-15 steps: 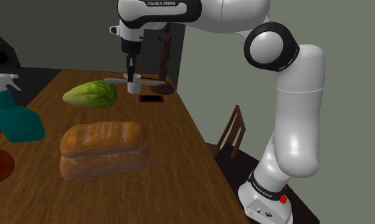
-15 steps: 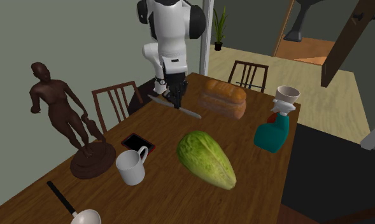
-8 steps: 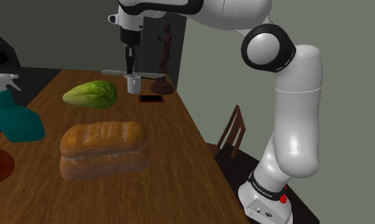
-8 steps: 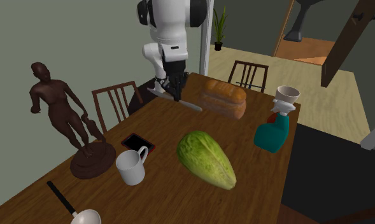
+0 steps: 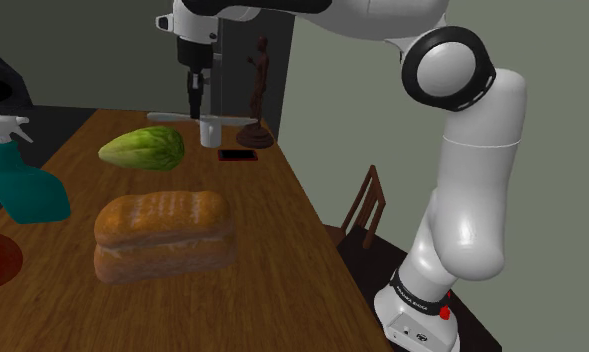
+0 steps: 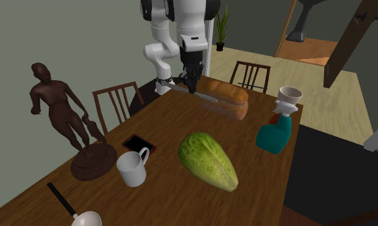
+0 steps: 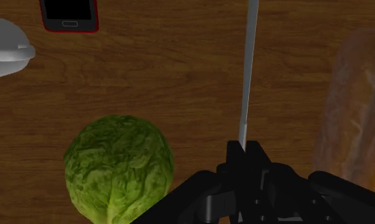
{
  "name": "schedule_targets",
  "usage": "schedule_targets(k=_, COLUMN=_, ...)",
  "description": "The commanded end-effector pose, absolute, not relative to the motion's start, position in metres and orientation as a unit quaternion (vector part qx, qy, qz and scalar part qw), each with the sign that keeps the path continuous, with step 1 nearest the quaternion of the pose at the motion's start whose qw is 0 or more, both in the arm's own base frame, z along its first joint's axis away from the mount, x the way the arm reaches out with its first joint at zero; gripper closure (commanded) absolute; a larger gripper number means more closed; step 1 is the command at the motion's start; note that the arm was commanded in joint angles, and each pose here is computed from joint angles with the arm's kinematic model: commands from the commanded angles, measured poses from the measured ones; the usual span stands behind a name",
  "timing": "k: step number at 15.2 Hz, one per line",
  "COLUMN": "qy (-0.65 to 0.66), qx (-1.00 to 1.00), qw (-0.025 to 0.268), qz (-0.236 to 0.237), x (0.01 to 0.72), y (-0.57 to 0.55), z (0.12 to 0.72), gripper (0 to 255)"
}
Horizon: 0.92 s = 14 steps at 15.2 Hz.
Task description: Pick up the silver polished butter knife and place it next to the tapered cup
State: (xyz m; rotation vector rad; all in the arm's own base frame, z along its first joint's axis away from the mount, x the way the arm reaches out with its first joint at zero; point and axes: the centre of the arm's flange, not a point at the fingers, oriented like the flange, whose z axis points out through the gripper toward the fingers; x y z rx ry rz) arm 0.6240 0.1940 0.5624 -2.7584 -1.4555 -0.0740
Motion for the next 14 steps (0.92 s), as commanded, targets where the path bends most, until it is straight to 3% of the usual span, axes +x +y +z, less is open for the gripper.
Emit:
schedule_targets(k=1, qy=-0.466, qx=-0.884, qw=0.011, qz=-0.024, x=0.606, y=0.214, z=0.563, gripper=255)
schedule_targets(k=14, qy=-0.466, qx=-0.884, qw=0.011, qz=-0.024, x=0.502, y=0.35, z=0.563, gripper=255)
